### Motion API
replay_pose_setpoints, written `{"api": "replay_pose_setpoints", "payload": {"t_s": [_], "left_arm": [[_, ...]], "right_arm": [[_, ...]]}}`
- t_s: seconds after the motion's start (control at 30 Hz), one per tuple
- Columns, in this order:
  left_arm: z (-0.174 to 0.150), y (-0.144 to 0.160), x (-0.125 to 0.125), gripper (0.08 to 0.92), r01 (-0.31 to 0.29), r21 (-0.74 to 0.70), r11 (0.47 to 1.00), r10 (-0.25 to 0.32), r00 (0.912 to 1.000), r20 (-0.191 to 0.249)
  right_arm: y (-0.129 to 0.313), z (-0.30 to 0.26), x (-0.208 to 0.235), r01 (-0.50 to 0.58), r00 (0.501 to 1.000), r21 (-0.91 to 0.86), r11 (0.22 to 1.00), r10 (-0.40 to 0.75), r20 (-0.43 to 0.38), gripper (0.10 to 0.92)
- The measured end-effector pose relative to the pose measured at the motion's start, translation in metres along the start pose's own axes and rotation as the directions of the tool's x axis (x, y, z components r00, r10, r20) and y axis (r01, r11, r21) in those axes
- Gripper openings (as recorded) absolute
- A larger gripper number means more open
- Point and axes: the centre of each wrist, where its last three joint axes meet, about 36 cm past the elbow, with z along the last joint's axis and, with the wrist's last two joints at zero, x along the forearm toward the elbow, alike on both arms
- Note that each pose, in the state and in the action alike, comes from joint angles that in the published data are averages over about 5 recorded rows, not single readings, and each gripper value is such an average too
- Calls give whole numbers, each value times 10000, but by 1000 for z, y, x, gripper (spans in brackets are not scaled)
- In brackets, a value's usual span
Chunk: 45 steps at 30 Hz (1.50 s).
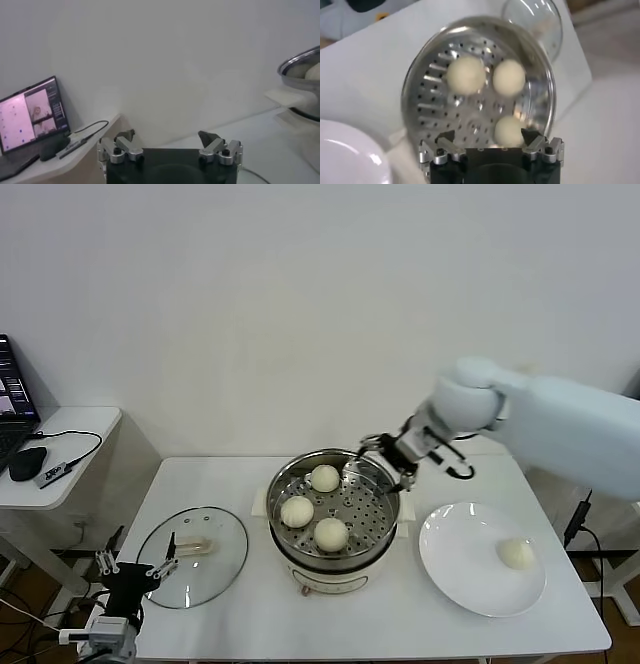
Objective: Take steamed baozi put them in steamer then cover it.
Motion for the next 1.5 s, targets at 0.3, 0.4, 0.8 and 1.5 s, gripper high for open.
{"api": "replay_pose_setpoints", "payload": {"t_s": [0.3,0.4,0.8,1.5], "left_arm": [[-1,-9,-2,823,-313,-35,9995,314,9995,80],[-1,-12,-2,823,-409,-57,9991,410,9991,82],[1,-10,2,823,-424,-119,9990,424,9991,-31],[5,-1,5,823,-227,-227,9995,223,9996,-181]], "right_arm": [[88,66,20,-96,9952,-3010,9536,-202,-957,823],[119,84,18,-109,9913,-3764,9264,-394,-1257,823],[200,130,-10,188,9623,-5339,8453,-1603,-2198,823],[257,165,-85,144,9324,-6162,7875,-2331,-2762,823]]}}
